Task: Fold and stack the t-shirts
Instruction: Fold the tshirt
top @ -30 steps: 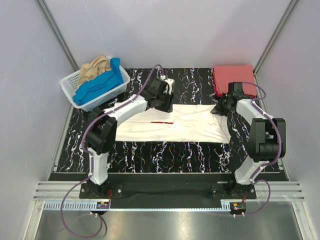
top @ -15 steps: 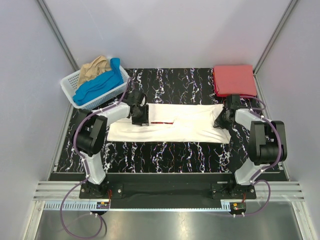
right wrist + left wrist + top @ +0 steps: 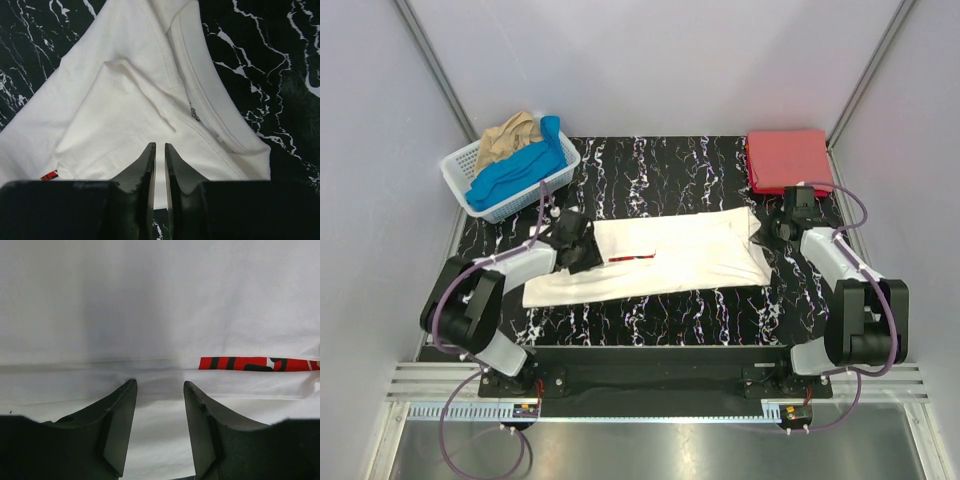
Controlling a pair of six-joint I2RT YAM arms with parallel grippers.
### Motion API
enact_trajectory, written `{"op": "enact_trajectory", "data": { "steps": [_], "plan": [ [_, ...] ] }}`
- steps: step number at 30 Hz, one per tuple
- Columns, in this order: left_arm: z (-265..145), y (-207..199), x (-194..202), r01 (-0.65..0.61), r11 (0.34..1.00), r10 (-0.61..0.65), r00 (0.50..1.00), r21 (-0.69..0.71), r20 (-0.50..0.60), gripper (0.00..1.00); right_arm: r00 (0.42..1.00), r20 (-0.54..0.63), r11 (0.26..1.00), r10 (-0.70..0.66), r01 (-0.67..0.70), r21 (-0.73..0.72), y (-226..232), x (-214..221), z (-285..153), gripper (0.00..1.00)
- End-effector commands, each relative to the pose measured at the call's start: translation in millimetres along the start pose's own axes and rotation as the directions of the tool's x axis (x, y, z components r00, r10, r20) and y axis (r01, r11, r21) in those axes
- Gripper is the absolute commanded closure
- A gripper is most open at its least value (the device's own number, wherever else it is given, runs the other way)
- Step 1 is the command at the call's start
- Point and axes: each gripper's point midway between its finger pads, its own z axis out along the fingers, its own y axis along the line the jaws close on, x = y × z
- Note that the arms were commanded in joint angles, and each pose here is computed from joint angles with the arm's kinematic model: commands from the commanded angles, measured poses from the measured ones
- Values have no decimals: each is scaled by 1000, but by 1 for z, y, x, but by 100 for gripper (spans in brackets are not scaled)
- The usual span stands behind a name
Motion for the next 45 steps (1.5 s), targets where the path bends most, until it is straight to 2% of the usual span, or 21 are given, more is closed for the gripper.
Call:
{"op": "enact_trajectory", "data": {
  "steps": [1, 5, 7, 10, 12, 17, 20, 23, 27, 28, 29, 31, 32, 33, 36, 38, 39, 41, 43, 45],
  "plan": [
    [-8, 61, 63, 100, 975, -124, 986, -197, -114, 50, 999, -34, 997, 0, -3, -82, 12, 6, 6, 80],
    [-33, 59, 62, 237, 961, -242, 970, -142, -17, 49, 996, -82, 991, 27, -37, -130, 18, 15, 26, 78],
    [-44, 54, 54, 258, 961, -257, 966, -98, 20, 45, 994, -93, 993, 61, -70, -95, 14, 14, 37, 78],
    [-81, 25, 14, 255, 966, -257, 958, 36, 128, 43, 993, -114, 995, 39, -49, -90, 21, 22, 52, 78],
    [-107, 7, -16, 205, 974, -220, 956, 93, 194, 42, 992, -121, 993, 39, -52, -104, 27, 19, 60, 78],
    [-160, -19, -63, 56, 985, -108, 938, 163, 329, 41, 991, -135, 997, 17, -27, -78, 26, 14, 91, 81],
    [-173, -22, -68, -49, 986, -14, 931, 161, 364, 38, 996, -81, 999, -26, 23, -42, 26, -7, 101, 83],
    [-184, -17, -72, -112, 986, 55, 917, 122, 395, 34, 991, -118, 997, -55, 49, -52, 36, -18, 125, 83],
    [-170, -18, -58, -153, 980, 102, 938, 131, 331, 33, 990, -125, 996, -61, 53, -73, 59, -43, 150, 84],
    [-165, -26, -52, -163, 971, 105, 948, 174, 301, 35, 990, -121, 994, -67, 56, -94, 67, -49, 156, 84],
    [-152, -24, -42, -166, 970, 115, 957, 177, 265, 37, 994, -73, 987, -78, 67, -143, 90, -75, 156, 84],
    [-128, -28, -23, -169, 964, 132, 975, 207, 181, 39, 992, -94, 985, -82, 67, -157, 95, -78, 179, 84],
    [-114, -24, -13, -163, 965, 134, 980, 206, 147, 41, 995, -45, 976, -92, 81, -203, 118, -103, 178, 83],
    [-97, -20, -4, -151, 971, 134, 986, 187, 100, 42, 991, -100, 975, -88, 65, -213, 116, -93, 196, 83],
    [-64, -20, 18, -130, 973, 132, 991, 188, 3, 47, 992, -107, 947, -67, 29, -321, 149, -109, 215, 83],
    [-51, -26, 26, -149, 973, 155, 988, 174, -21, 50, 993, -92, 924, -76, 35, -381, 172, -121, 223, 83],
    [-40, -23, 35, -161, 977, 170, 984, 142, -57, 50, 990, -111, 919, -87, 37, -392, 178, -118, 222, 83],
    [-31, -30, 46, -197, 973, 207, 975, 124, -80, 51, 992, -54, 894, -112, 77, -442, 201, -138, 210, 83],
    [-20, -31, 62, -227, 969, 237, 964, 93, -117, 52, 993, -54, 895, -109, 74, -440, 204, -142, 205, 83],
    [-15, -34, 80, -257, 963, 267, 952, 84, -149, 52, 994, -9, 890, -108, 93, -447, 217, -158, 178, 80]
  ]
}}
